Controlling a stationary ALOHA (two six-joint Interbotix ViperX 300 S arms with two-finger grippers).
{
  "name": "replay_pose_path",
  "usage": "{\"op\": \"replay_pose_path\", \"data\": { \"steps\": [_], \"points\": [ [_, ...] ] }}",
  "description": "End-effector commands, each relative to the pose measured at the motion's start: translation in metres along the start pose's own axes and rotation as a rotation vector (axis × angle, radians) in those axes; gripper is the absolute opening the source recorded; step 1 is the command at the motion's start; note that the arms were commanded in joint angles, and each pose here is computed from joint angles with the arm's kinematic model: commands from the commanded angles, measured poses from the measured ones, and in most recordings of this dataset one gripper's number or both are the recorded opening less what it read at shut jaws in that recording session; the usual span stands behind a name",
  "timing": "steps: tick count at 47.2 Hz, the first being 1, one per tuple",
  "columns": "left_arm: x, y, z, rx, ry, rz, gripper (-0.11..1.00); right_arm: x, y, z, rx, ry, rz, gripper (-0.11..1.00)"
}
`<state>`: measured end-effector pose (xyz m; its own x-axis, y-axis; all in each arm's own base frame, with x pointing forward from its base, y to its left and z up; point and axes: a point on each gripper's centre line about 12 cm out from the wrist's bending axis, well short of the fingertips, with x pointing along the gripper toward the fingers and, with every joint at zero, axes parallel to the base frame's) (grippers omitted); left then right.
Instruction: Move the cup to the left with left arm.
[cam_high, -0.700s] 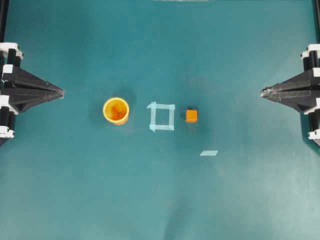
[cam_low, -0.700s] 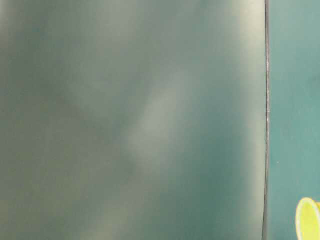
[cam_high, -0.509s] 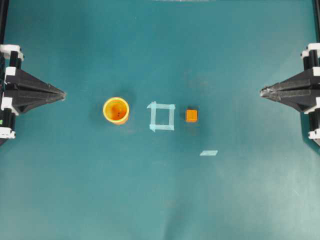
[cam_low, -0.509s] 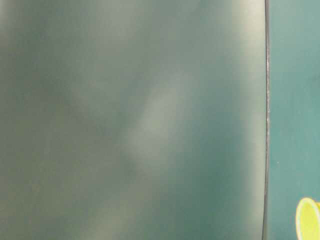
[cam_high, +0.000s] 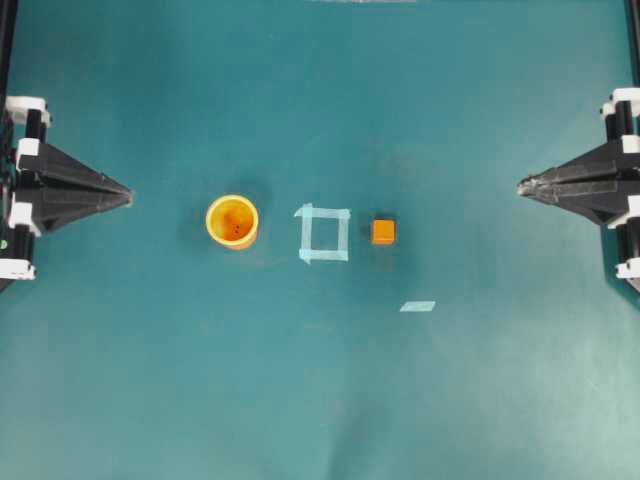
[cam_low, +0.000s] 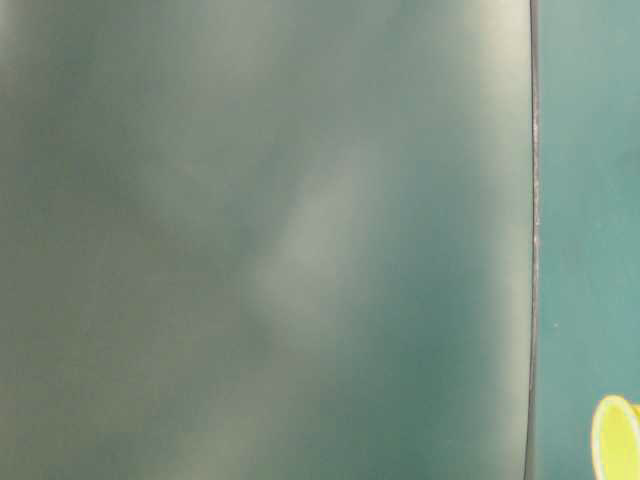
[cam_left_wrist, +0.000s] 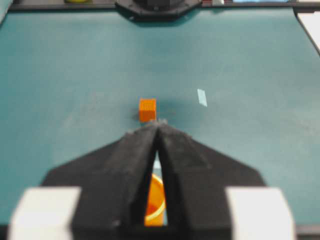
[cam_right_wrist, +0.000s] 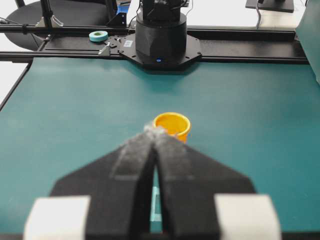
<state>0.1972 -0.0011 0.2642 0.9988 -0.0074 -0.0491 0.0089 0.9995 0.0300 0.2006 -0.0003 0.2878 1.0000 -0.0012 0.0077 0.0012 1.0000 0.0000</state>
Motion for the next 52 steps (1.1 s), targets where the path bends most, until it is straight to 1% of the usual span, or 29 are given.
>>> {"op": "replay_pose_path", "data": {
  "steps": [1,3,4,9,12,14,25,36,47,52],
  "points": [
    [0.002,0.0,-0.004,0.004,0.012,-0.001,0.17,0.002,0.0,0.013,0.003,-0.034,-0.001,0.0],
    [0.003,0.0,-0.008,0.004,0.025,-0.002,0.25,0.002,0.0,0.013,0.003,-0.034,-0.001,0.0],
    [0.003,0.0,-0.01,0.004,0.031,-0.002,0.32,0.002,0.0,0.013,0.003,-0.034,-0.001,0.0],
    [0.006,0.0,-0.019,0.004,0.063,-0.001,0.57,0.002,0.0,0.012,0.003,-0.031,-0.001,0.0],
    [0.008,0.001,-0.024,0.003,0.075,0.007,0.69,0.002,0.0,0.013,0.003,-0.034,-0.001,0.0],
    [0.01,0.003,-0.026,0.002,0.079,0.013,0.73,0.002,0.0,0.013,0.003,-0.034,-0.001,0.0],
    [0.017,0.006,-0.052,0.003,0.092,0.03,0.72,0.002,0.0,0.014,-0.005,-0.035,0.0,0.0],
    [0.026,0.012,-0.08,-0.004,0.18,0.057,0.75,0.002,0.0,0.014,-0.009,-0.035,0.0,0.0],
    [0.038,0.012,-0.111,-0.01,0.315,0.05,0.79,0.002,0.0,0.015,-0.009,-0.038,0.0,0.0],
    [0.047,0.012,-0.119,-0.011,0.333,0.047,0.8,0.002,0.0,0.015,-0.009,-0.04,0.0,0.0]
  ]
}}
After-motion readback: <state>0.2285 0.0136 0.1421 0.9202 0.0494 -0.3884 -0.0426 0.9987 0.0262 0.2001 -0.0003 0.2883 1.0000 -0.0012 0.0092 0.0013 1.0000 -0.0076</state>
